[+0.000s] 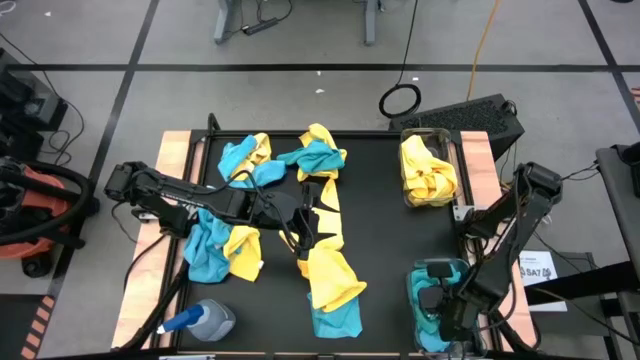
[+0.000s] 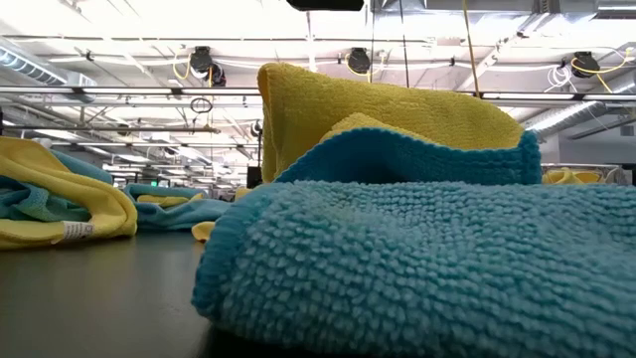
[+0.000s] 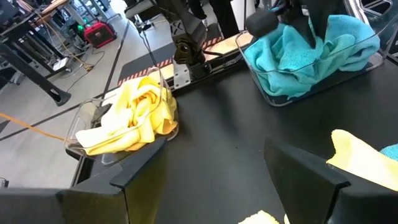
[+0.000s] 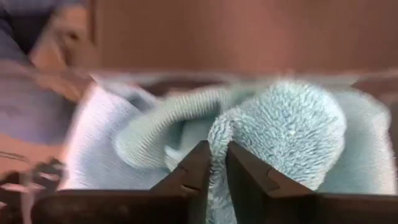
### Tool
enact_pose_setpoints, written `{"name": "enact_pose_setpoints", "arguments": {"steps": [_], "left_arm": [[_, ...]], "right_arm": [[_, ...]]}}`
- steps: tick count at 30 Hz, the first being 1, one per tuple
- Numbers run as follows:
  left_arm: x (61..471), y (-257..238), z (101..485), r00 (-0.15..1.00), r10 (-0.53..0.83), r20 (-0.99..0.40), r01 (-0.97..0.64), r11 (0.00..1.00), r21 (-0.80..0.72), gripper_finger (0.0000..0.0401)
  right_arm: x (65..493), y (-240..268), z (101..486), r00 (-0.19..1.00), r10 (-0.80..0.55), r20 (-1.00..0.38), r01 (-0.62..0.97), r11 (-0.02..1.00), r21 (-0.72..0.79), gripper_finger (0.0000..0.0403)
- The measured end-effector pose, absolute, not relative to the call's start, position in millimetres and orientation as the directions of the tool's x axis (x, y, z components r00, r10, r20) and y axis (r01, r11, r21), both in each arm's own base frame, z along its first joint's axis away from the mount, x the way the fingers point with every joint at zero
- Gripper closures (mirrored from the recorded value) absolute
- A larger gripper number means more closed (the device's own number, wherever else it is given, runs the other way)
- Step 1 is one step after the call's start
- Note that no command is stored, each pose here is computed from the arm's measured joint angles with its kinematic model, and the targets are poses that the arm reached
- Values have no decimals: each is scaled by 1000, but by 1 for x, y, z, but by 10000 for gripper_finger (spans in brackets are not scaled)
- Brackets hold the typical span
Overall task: Sort microfiber towel by color & place in baskets
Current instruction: Put the blue towel into the bottom transparent bin, then put the yellow towel into the top transparent bin
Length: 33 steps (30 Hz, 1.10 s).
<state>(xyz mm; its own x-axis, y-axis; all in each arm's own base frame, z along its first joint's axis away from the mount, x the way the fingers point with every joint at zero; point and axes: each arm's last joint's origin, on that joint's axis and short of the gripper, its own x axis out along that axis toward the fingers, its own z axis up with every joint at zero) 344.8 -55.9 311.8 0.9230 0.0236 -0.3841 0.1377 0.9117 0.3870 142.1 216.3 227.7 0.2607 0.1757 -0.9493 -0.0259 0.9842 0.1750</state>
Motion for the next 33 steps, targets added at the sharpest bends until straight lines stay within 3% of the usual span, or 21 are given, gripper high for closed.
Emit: {"name": "enact_pose_setpoints", "arguments": {"steps": [12, 16, 20, 24, 28, 33], "left_arm": [[333, -59, 313, 895, 16, -446, 178, 904, 389, 129], [320, -56, 319, 871, 47, -489, 176, 899, 400, 129], [304, -50, 323, 831, 118, -544, 153, 891, 428, 129], [289, -45, 321, 758, 207, -618, 120, 888, 444, 129], [278, -34, 310, 633, 282, -721, 62, 910, 409, 129], [266, -18, 293, 435, 343, -833, -78, 935, 345, 129]], "right_arm": [[127, 188, 283, 457, 307, -835, -80, 949, 305, 279], [126, 181, 300, 575, 339, -744, -153, 939, 309, 268], [130, 180, 316, 725, 336, -601, -266, 942, 205, 266], [137, 183, 329, 836, 299, -461, -332, 943, 10, 266], [147, 182, 334, 898, 222, -380, -308, 934, -180, 266], [164, 180, 326, 922, 87, -377, -232, 904, -358, 266]]}}
